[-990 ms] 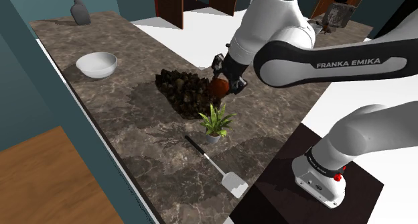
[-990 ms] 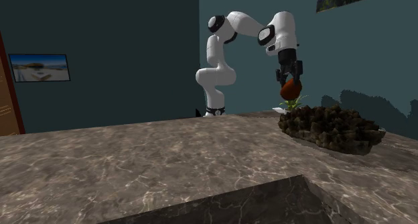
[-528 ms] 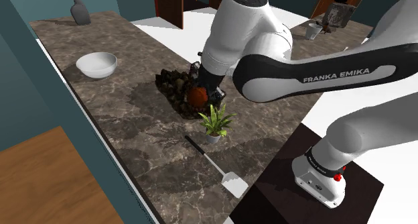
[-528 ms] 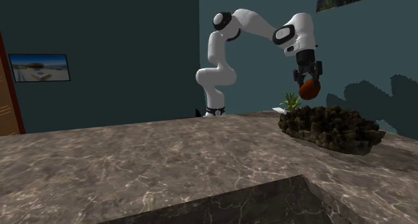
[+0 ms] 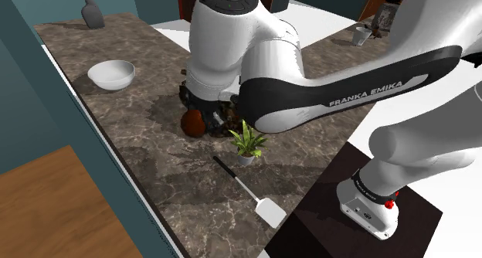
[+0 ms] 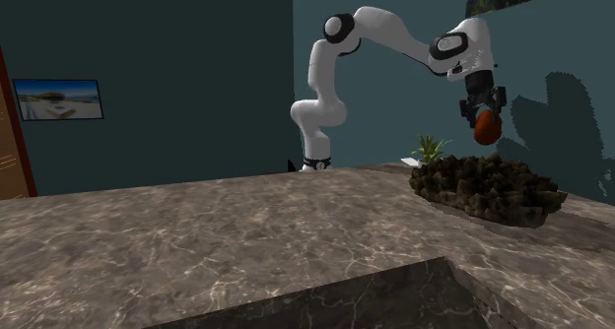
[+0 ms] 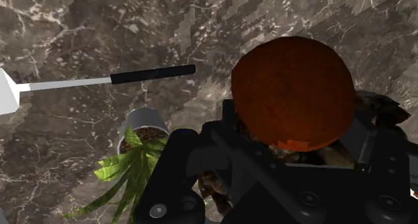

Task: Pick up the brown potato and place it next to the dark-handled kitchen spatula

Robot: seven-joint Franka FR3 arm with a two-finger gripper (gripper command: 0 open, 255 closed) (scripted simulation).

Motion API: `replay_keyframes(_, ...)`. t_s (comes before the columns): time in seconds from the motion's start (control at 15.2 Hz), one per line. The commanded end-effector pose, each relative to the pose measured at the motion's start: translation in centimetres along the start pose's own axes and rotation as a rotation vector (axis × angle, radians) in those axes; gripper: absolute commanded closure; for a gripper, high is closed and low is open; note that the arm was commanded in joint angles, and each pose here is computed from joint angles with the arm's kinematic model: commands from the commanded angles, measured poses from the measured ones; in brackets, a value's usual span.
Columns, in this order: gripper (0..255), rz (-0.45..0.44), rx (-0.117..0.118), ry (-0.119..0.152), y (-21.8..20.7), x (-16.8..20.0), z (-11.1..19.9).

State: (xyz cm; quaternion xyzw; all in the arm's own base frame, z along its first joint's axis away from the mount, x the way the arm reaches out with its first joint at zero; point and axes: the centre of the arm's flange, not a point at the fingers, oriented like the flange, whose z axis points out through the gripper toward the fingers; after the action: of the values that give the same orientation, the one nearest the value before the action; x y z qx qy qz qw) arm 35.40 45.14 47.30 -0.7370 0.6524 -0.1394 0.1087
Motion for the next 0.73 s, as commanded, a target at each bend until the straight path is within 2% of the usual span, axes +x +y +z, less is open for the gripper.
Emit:
replay_keyframes(0.0, 255, 0.014, -0.026, -0.014, 0.6, -2.0, 0.9)
replay_keyframes(0.66, 255, 0.014, -0.026, -0.014, 2.4, -2.4, 5.8)
